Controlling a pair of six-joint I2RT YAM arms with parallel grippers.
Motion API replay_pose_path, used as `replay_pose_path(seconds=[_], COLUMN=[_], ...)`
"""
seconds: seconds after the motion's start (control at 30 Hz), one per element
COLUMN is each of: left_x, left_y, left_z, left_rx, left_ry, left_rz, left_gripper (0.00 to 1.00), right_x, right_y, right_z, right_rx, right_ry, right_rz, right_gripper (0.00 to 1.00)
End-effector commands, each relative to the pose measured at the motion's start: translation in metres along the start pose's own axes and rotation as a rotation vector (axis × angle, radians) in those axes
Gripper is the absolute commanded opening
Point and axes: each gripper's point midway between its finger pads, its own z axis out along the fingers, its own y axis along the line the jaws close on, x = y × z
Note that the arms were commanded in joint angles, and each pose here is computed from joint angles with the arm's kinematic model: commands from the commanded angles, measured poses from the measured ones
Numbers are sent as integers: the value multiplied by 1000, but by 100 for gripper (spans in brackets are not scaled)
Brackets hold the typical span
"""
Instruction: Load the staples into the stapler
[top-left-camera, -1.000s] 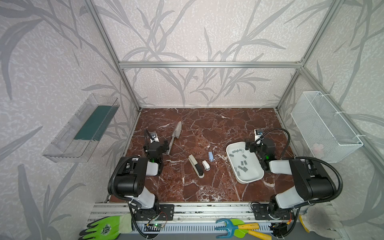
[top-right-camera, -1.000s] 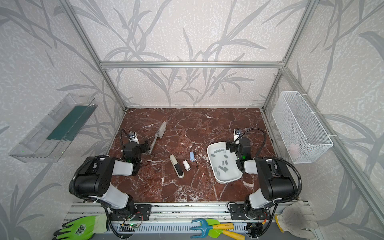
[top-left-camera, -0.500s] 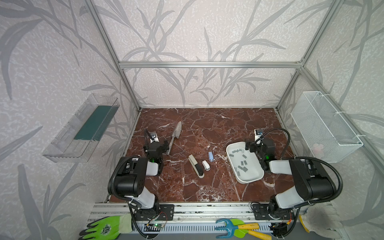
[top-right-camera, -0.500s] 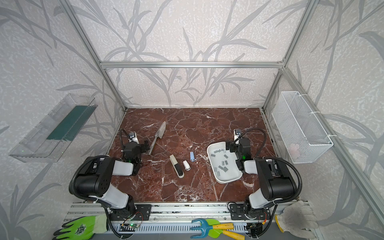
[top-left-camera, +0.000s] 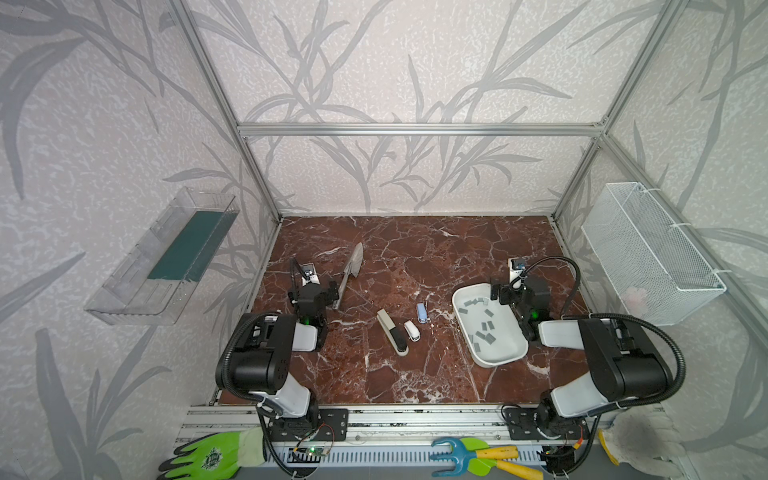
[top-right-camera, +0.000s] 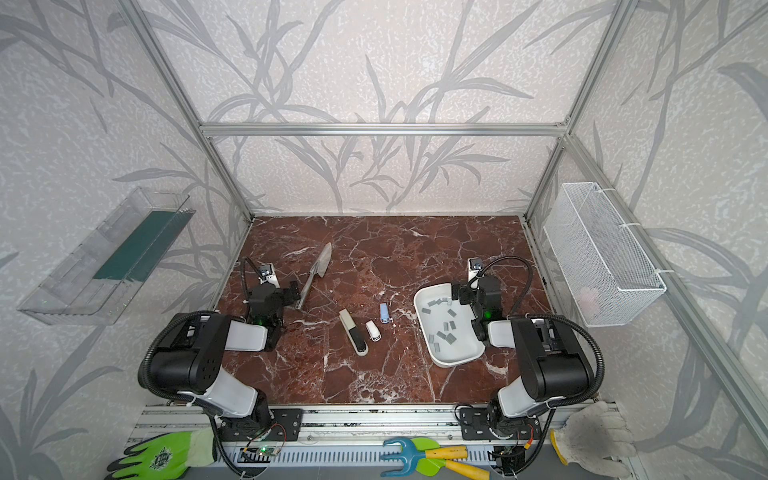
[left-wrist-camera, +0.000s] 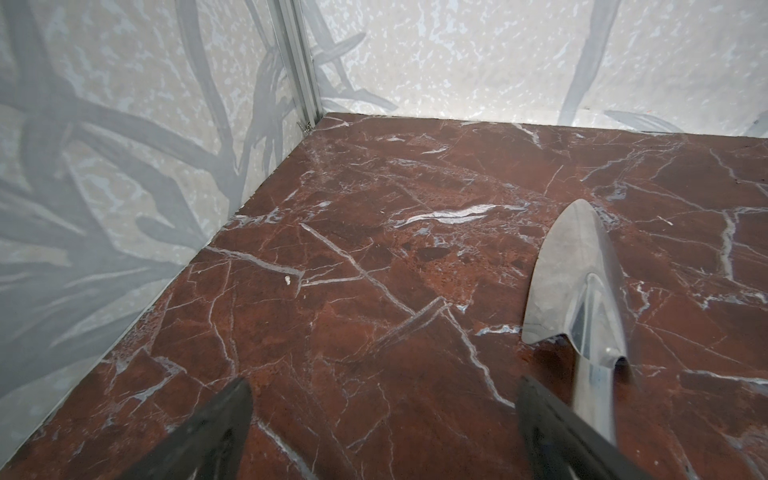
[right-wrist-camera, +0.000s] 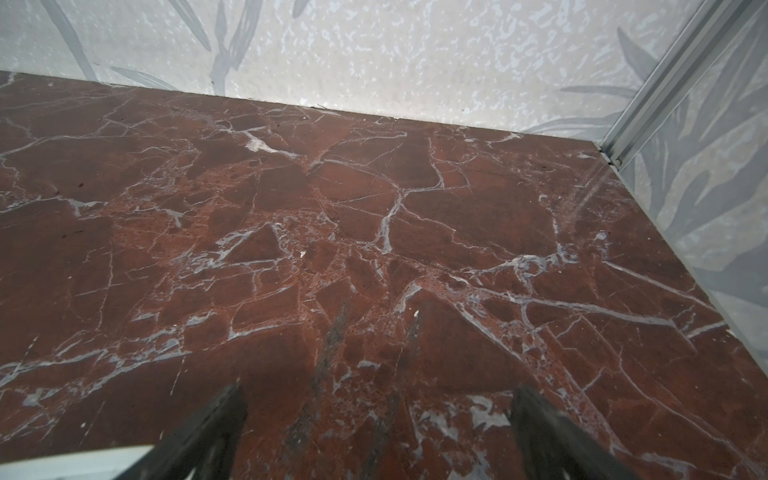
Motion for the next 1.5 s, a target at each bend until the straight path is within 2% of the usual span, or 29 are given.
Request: replay_pose_path(seconds=[0.0,0.27,0.37,0.43,0.53,0.6,0.67,0.73,0.83,0.93,1.0,1.03,1.17,1.27,1.37,1.47], left_x=[-15,-15,-29,-42,-59,-67,-77,-93,-118,-139,-161,-172,-213,-233,-242,-266], left_y=[-2,-4,-11,-13,-19,-34,-48,-55,-57,-66,-82,-85,-80,-78,-63,-70], left_z=[-1,-3,-22,-36,-44,-49,-59,-70,-93,-120,-147,-158,-189,-194,-184,-191], left_rx=[4,15,33,19,-19,73,169,230,299,420,576,630,713,730,627,700], left_ry=[-48,-57,-134,-156,-80,16,47,-1,-41,-68,-138,-176,-273,-270,-206,-248], left_rz=[7,13,45,70,75,69,65,6,-109,-165,-149,-149,-258,-278,-378,-419], left_gripper=[99,99,99,99,99,99,99,99,99,99,99,99,99,99,99,99], right_x=[-2,-2,-3,-17,-31,-47,-62,-81,-111,-123,-124,-128,-147,-129,-137,-149], right_y=[0,0,0,-4,-9,-9,-6,-2,-4,-16,-4,2,34,25,48,91], right_z=[-1,-1,-1,-8,-27,-42,-55,-72,-100,-123,-133,-136,-149,-143,-149,-162], right_rx=[4,4,4,40,74,57,33,1,-21,12,-62,-107,-357,-312,-458,-672], right_ry=[-5,-6,-9,-57,13,37,20,-35,-174,-200,-140,-151,-239,-206,-206,-165], right_rz=[-13,-13,-15,-14,15,50,66,108,247,457,487,503,548,709,668,588], right_gripper=[99,99,99,99,99,99,99,99,99,99,99,99,99,99,99,99])
